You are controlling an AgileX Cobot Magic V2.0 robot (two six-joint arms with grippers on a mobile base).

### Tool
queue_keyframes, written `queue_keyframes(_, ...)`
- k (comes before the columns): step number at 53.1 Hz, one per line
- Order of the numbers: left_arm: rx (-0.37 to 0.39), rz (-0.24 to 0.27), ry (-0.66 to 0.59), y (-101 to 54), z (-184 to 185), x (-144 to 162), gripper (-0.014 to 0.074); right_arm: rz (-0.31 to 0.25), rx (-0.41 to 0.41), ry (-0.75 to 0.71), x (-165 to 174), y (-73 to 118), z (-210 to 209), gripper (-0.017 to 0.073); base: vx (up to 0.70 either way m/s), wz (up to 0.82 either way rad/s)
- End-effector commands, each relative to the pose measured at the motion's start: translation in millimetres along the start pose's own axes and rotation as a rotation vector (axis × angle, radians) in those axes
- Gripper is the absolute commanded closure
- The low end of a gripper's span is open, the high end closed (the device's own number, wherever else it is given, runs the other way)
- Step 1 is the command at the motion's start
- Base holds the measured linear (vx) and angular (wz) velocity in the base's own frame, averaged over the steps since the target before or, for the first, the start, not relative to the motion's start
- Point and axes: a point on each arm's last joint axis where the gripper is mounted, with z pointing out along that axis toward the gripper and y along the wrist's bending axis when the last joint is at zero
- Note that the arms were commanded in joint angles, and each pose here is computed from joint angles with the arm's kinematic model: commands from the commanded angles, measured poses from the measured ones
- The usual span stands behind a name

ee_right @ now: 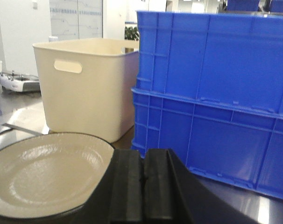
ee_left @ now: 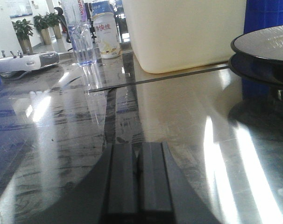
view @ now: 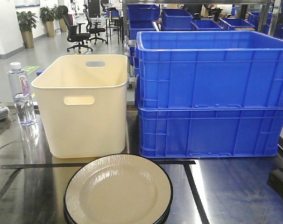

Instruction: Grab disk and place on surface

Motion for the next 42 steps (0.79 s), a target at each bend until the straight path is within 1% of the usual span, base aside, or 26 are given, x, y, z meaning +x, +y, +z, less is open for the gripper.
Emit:
queue_keyframes(1, 0.002, -0.023, -0.098, 0.0, -1, -5, 0.0596, -0.013, 0.059, -0.052, -6, -5.6, 2, 0.0568, 0.0, 0.0)
queue_keyframes(2, 0.002, -0.023, -0.098, 0.0, -1, -5, 0.0595, -0.007, 0.065, -0.055, -3, -6.1, 1, 0.0568, 0.0, 0.0)
queue_keyframes(3, 0.002, -0.023, -0.098, 0.0, -1, -5, 0.0595, 0.023, 0.071, -0.053, 2, -6.6, 1, 0.0568, 0.0, 0.0)
queue_keyframes(4, 0.002, -0.023, -0.098, 0.0, -1, -5, 0.0595, 0.004, 0.074, -0.057, 5, -6.9, 0, 0.0568, 0.0, 0.0)
queue_keyframes(5, 0.002, -0.023, -0.098, 0.0, -1, -5, 0.0595, 0.032, 0.082, -0.058, 10, -7.8, -1, 0.0568, 0.0, 0.0)
queue_keyframes(7, 0.002, -0.023, -0.098, 0.0, -1, -5, 0.0595, 0.052, 0.099, -0.06, 19, -9.8, -4, 0.0568, 0.0, 0.0)
queue_keyframes(8, 0.002, -0.023, -0.098, 0.0, -1, -5, 0.0595, 0.065, 0.111, -0.067, 23, -11.3, -5, 0.0568, 0.0, 0.0)
queue_keyframes(9, 0.002, -0.023, -0.098, 0.0, -1, -5, 0.0595, 0.058, 0.125, -0.063, 29, -12.9, -7, 0.0568, 0.0, 0.0)
queue_keyframes(14, 0.002, -0.023, -0.098, 0.0, -1, -5, 0.0595, 0.117, 0.202, -0.029, 65, -19.9, -22, 0.0568, 0.0, 0.0)
queue_keyframes(16, 0.002, -0.023, -0.098, 0.0, -1, -5, 0.0595, 0.106, 0.242, -0.028, 78, -21.9, -32, 0.0568, 0.0, 0.0)
queue_keyframes(20, 0.002, -0.023, -0.098, 0.0, -1, -5, 0.0595, 0.089, 0.293, -0.035, 98, -22.8, -45, 0.0568, 0.0, 0.0)
queue_keyframes(25, 0.002, -0.023, -0.098, 0.0, -1, -5, 0.0595, 0.078, 0.34, -0.056, 124, -21.8, -59, 0.0568, 0.0, 0.0)
queue_keyframes(26, 0.002, -0.023, -0.098, 0.0, -1, -5, 0.0595, 0.078, 0.353, -0.06, 135, -21.1, -63, 0.0568, 0.0, 0.0)
queue_keyframes(28, 0.002, -0.023, -0.098, 0.0, -1, -5, 0.0595, 0.074, 0.359, -0.081, 142, -19.9, -67, 0.0568, 0.0, 0.0)
queue_keyframes(34, 0.002, -0.023, -0.098, 0.0, -1, -5, 0.0594, 0.078, 0.373, -0.068, 148, -17.7, -76, 0.0568, 0.0, 0.0)
queue_keyframes(42, 0.002, -0.023, -0.096, 0.0, -1, -5, 0.0593, 0.095, 0.375, -0.031, 151, -18.0, -76, 0.0568, 0.0, 0.0)
